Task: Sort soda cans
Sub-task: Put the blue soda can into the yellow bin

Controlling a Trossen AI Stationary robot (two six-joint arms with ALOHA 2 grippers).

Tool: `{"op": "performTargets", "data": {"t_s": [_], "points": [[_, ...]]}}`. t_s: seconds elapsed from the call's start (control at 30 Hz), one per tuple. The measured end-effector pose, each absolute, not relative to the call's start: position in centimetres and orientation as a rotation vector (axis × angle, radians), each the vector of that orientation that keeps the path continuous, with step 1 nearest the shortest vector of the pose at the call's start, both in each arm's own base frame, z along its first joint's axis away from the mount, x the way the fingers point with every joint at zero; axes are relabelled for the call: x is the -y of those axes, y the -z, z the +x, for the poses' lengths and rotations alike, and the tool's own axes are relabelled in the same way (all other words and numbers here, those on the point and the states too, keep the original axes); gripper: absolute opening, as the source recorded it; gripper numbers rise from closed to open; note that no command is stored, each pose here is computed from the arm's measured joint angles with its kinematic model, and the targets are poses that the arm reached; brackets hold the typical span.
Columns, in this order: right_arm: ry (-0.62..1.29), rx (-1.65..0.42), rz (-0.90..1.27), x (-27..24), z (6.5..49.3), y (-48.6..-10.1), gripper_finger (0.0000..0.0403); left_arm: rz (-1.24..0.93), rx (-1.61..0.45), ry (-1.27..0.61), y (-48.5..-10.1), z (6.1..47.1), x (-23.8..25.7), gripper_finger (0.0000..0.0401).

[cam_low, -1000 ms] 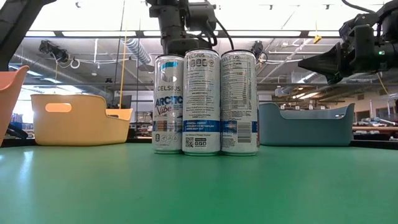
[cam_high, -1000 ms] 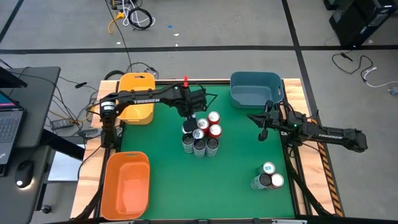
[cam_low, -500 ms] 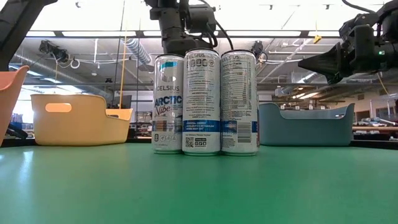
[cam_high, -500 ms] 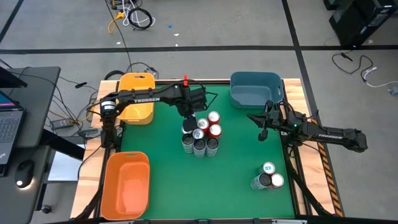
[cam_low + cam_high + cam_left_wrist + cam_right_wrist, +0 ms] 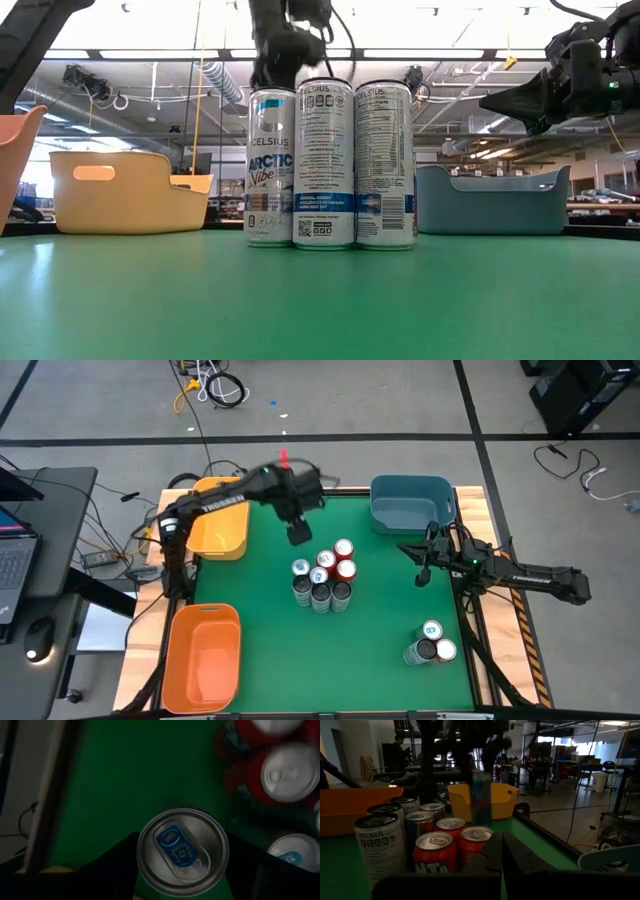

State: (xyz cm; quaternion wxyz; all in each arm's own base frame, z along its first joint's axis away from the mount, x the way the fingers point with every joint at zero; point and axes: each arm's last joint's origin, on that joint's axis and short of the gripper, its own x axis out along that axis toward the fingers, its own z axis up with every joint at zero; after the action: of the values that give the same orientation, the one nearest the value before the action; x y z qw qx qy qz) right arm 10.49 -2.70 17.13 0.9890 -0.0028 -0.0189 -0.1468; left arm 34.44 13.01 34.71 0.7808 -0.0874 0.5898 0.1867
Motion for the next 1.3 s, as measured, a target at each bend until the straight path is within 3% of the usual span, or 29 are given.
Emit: {"op": "performTargets", "data": {"t_s": [0.2,0.43,0.7,1.07,1.3], "points": [[0.294,0.037,-0.006,2.7,10.5,-17.1,0.0000,-0.303,-1.212,-0.638,-39.8,30.8,-15.9,0.0234],[0.295,0.038,-0.006,2.7,10.5,-17.1,0.0000,-0.429,-1.099,-0.886,-42.1,25.9,-20.3,0.0234],[0.295,0.038,-0.006,2.7,10.5,-17.1,0.0000,-0.536,-1.074,-1.065,-42.1,21.4,-24.4,0.0234],[0.295,0.038,-0.005,2.7,10.5,-17.1,0.0000,-0.640,-1.032,-1.146,-42.3,17.5,-27.0,0.0234],[0.295,0.038,-0.005,2.7,10.5,-17.1,0.0000,-0.742,-1.194,-1.163,-38.3,15.7,-27.0,0.0234]]}}
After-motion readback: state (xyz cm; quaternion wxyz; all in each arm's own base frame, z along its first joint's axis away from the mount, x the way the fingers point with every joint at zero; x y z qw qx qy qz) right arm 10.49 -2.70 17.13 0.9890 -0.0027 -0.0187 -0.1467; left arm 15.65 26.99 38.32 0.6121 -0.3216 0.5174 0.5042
